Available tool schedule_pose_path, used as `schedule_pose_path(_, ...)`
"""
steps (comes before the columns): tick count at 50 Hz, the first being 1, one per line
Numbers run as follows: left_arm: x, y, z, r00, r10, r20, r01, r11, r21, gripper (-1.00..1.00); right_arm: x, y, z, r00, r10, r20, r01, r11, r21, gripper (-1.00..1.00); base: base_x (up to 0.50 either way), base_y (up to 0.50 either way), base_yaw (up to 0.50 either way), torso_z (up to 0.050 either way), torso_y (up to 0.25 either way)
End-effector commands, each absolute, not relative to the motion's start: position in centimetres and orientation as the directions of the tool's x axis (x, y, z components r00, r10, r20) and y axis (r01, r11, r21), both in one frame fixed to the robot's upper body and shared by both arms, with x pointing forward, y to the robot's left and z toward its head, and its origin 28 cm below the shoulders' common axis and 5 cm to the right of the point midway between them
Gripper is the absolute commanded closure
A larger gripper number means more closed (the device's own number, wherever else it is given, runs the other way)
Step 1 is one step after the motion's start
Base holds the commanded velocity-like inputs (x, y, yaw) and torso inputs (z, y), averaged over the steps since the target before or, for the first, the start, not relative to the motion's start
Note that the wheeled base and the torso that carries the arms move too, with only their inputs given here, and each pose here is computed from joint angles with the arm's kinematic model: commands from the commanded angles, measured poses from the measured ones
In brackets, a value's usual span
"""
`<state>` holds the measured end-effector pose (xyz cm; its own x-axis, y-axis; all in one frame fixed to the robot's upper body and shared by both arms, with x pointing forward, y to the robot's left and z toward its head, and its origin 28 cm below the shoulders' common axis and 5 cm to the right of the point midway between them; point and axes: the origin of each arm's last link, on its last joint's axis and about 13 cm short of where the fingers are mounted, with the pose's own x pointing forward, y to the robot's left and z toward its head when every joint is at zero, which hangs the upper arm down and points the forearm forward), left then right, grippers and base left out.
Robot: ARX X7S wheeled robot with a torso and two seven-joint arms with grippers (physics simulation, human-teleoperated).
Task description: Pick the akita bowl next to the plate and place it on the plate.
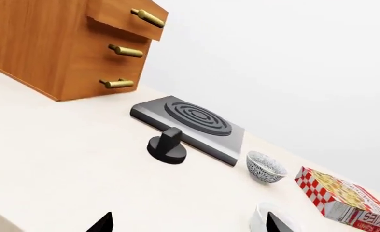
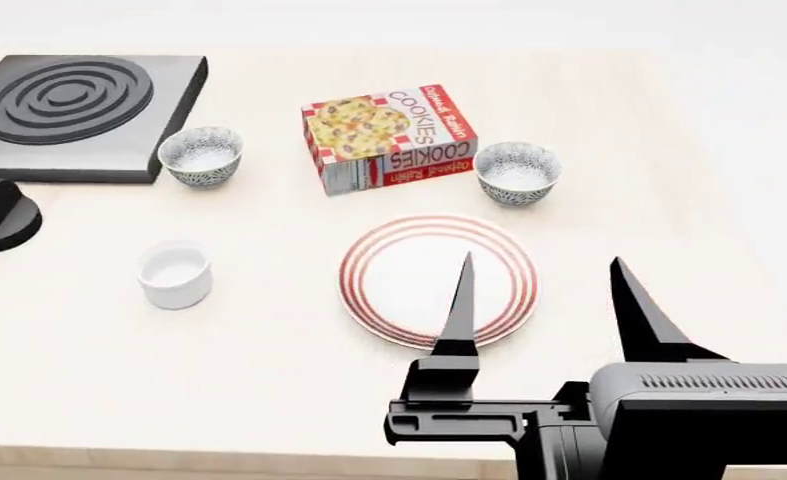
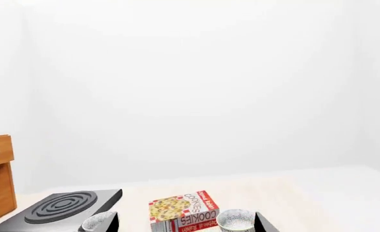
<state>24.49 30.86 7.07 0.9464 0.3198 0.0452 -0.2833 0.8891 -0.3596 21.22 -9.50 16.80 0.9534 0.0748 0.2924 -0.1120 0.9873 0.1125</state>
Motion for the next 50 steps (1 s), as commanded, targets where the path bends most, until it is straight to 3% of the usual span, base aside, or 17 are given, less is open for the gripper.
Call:
schedule_pose_path(1,24.47,30.88,7.03,0.946,0.320,0.047,-0.283,0.889,-0.361,-1.00,21.23,-9.51,16.79,0.954,0.076,0.291,-0.112,0.988,0.109,-1.00,0.00,-0.31,0.00,0.000,0.000)
schedule_pose_path(18,24.49,30.82,7.25,0.947,0.318,0.045,-0.282,0.889,-0.362,-1.00,21.35,-9.46,16.67,0.959,0.089,0.271,-0.120,0.988,0.101,-1.00,0.00,-0.08,0.00,0.000,0.000)
schedule_pose_path(37,24.54,30.84,7.16,0.947,0.319,0.045,-0.282,0.889,-0.362,-1.00,21.44,-9.48,16.49,0.960,0.088,0.267,-0.114,0.990,0.085,-1.00,0.48,0.00,0.00,0.000,0.000)
schedule_pose_path(50,24.54,30.87,7.11,0.948,0.317,0.042,-0.280,0.887,-0.366,-1.00,21.60,-9.45,16.21,0.964,0.093,0.247,-0.112,0.992,0.062,-1.00,0.10,-0.03,0.00,0.000,0.000)
